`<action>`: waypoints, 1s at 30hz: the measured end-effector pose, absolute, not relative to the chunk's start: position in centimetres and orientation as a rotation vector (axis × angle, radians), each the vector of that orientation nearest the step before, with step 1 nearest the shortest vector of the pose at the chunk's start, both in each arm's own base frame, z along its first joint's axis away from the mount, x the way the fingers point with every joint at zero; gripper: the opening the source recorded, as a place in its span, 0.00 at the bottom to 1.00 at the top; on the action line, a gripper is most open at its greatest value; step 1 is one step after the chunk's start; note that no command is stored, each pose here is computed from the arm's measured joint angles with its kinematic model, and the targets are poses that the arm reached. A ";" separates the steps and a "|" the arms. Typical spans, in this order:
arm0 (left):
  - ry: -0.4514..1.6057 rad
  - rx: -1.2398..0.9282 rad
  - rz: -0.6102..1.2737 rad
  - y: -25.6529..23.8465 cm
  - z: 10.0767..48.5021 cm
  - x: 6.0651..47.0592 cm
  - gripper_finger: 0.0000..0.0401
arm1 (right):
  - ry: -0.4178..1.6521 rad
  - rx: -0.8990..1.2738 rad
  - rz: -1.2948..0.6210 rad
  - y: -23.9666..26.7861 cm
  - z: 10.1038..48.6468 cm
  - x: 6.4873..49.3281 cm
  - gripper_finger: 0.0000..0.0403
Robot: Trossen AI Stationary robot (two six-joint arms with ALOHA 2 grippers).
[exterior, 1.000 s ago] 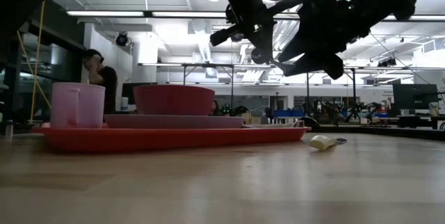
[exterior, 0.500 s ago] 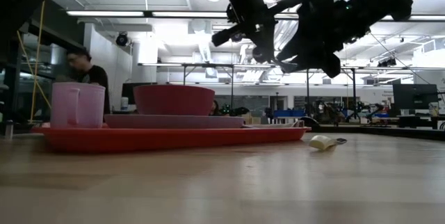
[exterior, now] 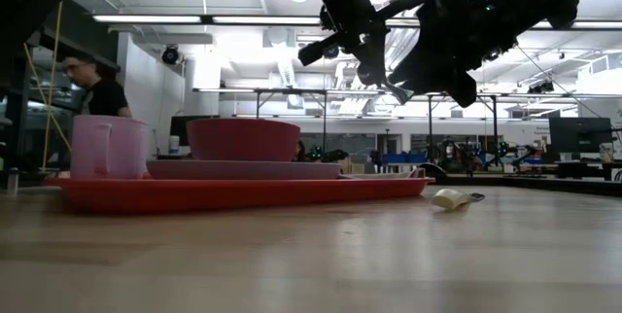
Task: Set up tray
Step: Put the blue spoon on top of the brown table napkin to the left of the blue fork on the red serving tray
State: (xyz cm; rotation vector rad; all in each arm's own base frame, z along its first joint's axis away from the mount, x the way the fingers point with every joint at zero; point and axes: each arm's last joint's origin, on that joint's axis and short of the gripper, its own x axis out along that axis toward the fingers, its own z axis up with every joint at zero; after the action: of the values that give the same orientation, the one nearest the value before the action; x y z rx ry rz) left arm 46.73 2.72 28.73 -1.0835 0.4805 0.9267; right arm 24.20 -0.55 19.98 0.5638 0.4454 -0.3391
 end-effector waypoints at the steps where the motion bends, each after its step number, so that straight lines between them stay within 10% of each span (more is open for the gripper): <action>1: 0.481 -1.079 0.923 2.7 28.7 46.7 0.02 | 0.447 0.564 -0.338 -0.5 20.0 24.2 0.23; 30: 0.518 -1.026 0.854 4.9 29.1 46.9 0.02 | 0.441 0.553 -0.433 -0.8 20.1 23.6 0.27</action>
State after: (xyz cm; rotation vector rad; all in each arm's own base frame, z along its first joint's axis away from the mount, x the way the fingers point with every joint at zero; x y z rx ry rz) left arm 46.88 4.91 29.07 -1.0262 0.5183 0.8538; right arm 23.64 -0.80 20.11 0.5534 0.4412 -0.4328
